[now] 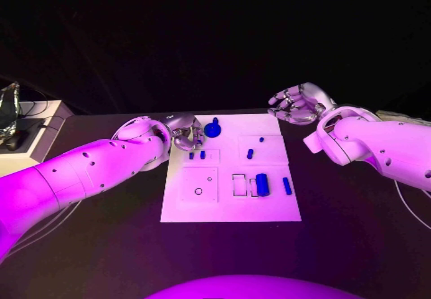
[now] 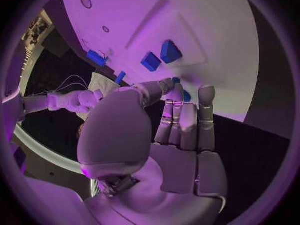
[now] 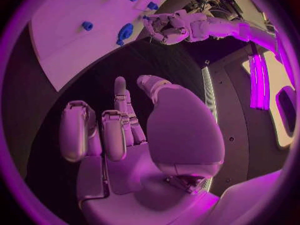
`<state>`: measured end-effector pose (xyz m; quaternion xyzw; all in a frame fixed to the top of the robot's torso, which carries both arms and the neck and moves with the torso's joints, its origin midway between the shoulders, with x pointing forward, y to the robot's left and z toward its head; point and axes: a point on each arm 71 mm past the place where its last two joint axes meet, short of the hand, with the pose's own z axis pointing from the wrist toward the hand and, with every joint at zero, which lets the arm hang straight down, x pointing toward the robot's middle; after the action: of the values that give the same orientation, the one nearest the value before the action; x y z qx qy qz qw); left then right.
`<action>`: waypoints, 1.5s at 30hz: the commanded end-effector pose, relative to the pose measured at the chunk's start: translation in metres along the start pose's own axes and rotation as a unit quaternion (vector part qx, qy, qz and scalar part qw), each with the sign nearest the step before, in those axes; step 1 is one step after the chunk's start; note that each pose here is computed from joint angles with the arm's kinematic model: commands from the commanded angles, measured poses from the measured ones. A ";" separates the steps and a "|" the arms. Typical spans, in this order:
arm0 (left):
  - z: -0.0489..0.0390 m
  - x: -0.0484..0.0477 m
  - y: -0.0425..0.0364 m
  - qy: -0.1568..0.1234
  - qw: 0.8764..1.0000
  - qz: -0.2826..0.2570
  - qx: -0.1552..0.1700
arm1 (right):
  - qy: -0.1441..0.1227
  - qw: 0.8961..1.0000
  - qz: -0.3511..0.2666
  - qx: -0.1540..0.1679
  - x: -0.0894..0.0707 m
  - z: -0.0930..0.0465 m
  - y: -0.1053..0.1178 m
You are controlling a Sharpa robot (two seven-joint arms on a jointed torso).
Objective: Assemble the parts on the task board
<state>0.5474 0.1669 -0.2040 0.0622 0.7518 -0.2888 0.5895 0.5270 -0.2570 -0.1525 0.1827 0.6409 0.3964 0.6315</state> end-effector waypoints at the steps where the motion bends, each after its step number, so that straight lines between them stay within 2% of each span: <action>1: -0.0002 0.0031 0.0009 0.016 1.000 0.001 -0.004 | 0.001 1.000 -0.002 -0.008 0.000 0.000 0.001; 36: 0.0011 0.0004 -0.0029 -0.010 1.000 -0.008 0.002 | 0.000 1.000 -0.002 -0.009 0.000 0.000 0.001; 45: 0.0001 0.0013 -0.0012 -0.001 1.000 -0.009 -0.002 | 0.000 1.000 -0.003 -0.008 -0.001 0.000 0.000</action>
<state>0.5470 0.1663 -0.2048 0.0563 0.7499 -0.2903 0.5917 0.5277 -0.2583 -0.1526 0.1826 0.6399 0.3955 0.6330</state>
